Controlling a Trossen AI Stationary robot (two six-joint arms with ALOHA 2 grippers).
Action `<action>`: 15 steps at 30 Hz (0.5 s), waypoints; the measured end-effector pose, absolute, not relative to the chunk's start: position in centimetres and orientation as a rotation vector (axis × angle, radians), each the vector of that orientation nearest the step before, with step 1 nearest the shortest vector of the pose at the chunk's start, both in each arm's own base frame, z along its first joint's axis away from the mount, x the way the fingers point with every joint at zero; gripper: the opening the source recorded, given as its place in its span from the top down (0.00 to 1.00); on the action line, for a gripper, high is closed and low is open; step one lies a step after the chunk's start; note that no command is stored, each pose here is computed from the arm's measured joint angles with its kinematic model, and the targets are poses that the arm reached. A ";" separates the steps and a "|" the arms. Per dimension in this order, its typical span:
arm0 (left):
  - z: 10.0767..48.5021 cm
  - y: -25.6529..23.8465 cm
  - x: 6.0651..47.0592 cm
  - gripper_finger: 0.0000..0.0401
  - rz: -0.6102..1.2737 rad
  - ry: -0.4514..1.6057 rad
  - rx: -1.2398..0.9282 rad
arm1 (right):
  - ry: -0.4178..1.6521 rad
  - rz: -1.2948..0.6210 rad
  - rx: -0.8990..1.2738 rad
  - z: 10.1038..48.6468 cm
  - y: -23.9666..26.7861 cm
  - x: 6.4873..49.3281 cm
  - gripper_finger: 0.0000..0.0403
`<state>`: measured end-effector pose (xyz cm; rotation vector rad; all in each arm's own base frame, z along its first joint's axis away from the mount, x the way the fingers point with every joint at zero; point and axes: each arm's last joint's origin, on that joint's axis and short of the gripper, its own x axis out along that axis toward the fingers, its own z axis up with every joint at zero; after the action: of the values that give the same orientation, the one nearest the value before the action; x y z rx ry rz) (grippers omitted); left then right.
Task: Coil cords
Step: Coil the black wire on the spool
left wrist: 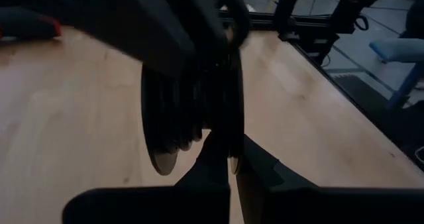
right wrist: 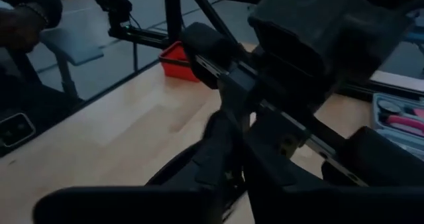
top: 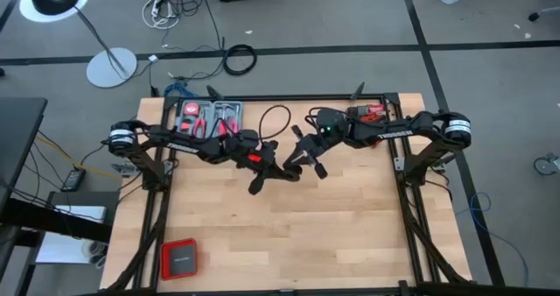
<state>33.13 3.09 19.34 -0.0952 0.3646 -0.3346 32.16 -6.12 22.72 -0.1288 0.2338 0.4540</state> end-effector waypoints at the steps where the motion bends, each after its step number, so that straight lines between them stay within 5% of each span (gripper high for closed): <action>1: 19.4 2.9 33.2 0.98 -0.338 0.359 -0.092 | 0.232 0.461 -0.128 22.7 -6.0 32.2 0.87; 15: 19.8 1.8 33.5 0.98 -0.320 0.318 -0.063 | 0.177 0.414 -0.158 23.7 -5.7 32.7 0.83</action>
<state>33.48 1.82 19.81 -0.0625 0.3179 -0.3198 32.69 -5.72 23.71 -0.1579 0.1771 0.4138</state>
